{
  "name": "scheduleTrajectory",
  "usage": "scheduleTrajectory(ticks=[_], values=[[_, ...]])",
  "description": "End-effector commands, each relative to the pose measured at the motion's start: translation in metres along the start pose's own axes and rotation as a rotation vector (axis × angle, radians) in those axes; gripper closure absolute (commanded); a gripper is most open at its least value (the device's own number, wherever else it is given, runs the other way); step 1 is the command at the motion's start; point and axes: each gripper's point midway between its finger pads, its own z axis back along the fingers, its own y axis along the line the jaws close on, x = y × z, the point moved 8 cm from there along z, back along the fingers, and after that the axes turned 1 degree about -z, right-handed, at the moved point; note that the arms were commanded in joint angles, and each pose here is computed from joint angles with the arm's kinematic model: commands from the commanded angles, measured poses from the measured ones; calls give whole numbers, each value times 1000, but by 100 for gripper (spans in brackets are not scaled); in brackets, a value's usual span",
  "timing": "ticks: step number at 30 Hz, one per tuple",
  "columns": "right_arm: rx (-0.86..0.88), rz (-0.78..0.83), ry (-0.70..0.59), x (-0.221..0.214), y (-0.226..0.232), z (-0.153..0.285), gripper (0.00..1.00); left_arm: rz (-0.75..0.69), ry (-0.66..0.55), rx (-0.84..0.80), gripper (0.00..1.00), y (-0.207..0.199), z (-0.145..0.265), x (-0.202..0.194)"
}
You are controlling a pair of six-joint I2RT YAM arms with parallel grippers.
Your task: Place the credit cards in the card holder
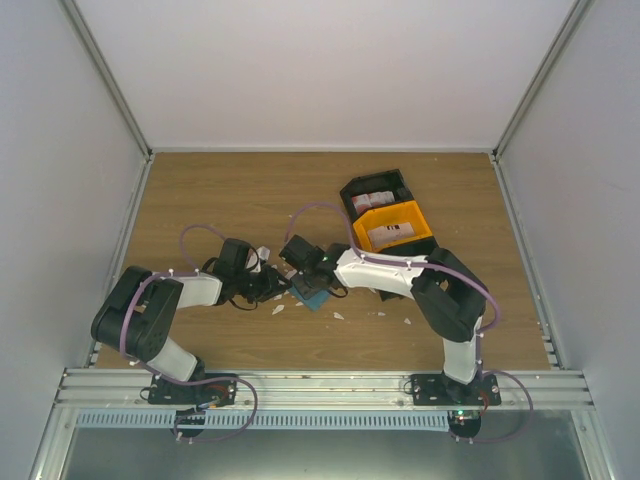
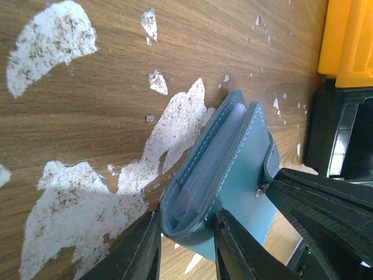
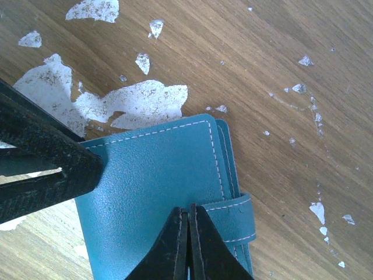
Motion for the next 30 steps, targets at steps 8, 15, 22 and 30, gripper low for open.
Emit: scheduleTrajectory(ticks=[8, 15, 22, 30], values=[[-17, 69, 48, -11, 15, -11, 100, -25, -2, 2, 72, -1, -5, 3], [-28, 99, 69, -23, 20, -15, 99, -18, -2, 10, 74, 2, -6, 3], [-33, 122, 88, -34, 23, -22, 100, -13, -1, 12, 75, 2, -7, 3], [-61, 148, 105, -44, 28, -29, 100, -8, 2, 14, 75, 3, -9, 3]])
